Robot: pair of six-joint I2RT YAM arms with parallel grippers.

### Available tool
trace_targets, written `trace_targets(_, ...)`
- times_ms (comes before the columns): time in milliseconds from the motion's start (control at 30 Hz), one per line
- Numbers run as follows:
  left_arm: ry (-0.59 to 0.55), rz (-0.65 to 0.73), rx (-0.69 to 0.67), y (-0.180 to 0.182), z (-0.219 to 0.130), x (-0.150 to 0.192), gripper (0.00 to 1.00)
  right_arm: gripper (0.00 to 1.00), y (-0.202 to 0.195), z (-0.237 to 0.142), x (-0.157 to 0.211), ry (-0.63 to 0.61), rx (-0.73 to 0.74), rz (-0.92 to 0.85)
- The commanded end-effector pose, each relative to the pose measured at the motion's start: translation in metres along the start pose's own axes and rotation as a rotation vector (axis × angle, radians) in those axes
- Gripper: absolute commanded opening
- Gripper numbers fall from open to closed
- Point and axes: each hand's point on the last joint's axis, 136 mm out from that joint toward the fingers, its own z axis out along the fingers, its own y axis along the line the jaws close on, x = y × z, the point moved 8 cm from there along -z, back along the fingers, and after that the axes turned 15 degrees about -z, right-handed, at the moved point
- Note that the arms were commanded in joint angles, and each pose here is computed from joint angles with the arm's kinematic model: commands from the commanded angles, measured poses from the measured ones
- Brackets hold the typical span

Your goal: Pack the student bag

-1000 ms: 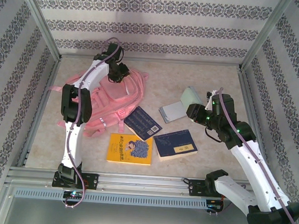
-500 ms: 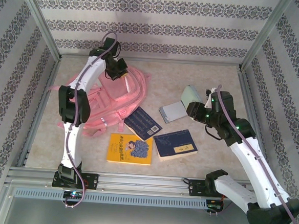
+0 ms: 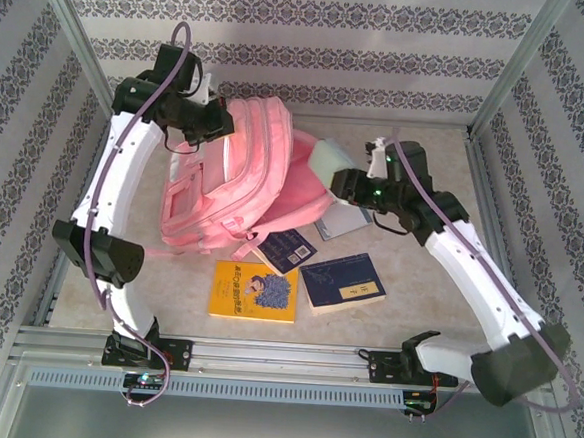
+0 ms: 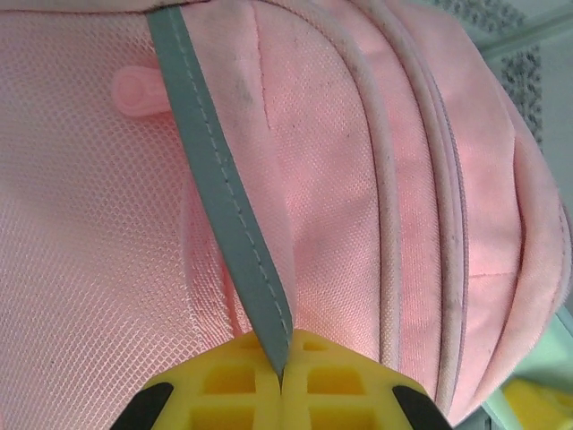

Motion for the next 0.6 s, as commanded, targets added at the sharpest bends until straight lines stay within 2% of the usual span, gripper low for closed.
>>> trace_targets(0,0.052,0.130,0.122,-0.015,-0.017,0.019,0.00,0.33,0.021,0.023,-0.009,0.038,-0.242,0.012)
trace_targets(133,0.099,0.143,0.172,-0.018,-0.017,0.029,0.00,0.33,0.023,0.053,-0.007,0.096,-0.364,0.069)
trace_targets(333,0.126,0.133,0.138,-0.009,-0.013,0.040,0.00,0.32,0.032,0.083,-0.013,0.098,-0.492,0.174)
trace_targets(400,0.087,0.115,0.070,-0.004,-0.017,0.039,0.23,0.32,0.041,0.084,-0.019,0.075,-0.531,0.198)
trace_targets(467,0.039,0.116,0.017,-0.003,-0.027,0.039,0.36,0.31,0.050,0.082,-0.023,0.055,-0.564,0.220)
trace_targets(567,-0.001,0.089,-0.018,-0.007,-0.040,0.042,0.50,0.31,0.065,0.084,-0.022,0.058,-0.616,0.243)
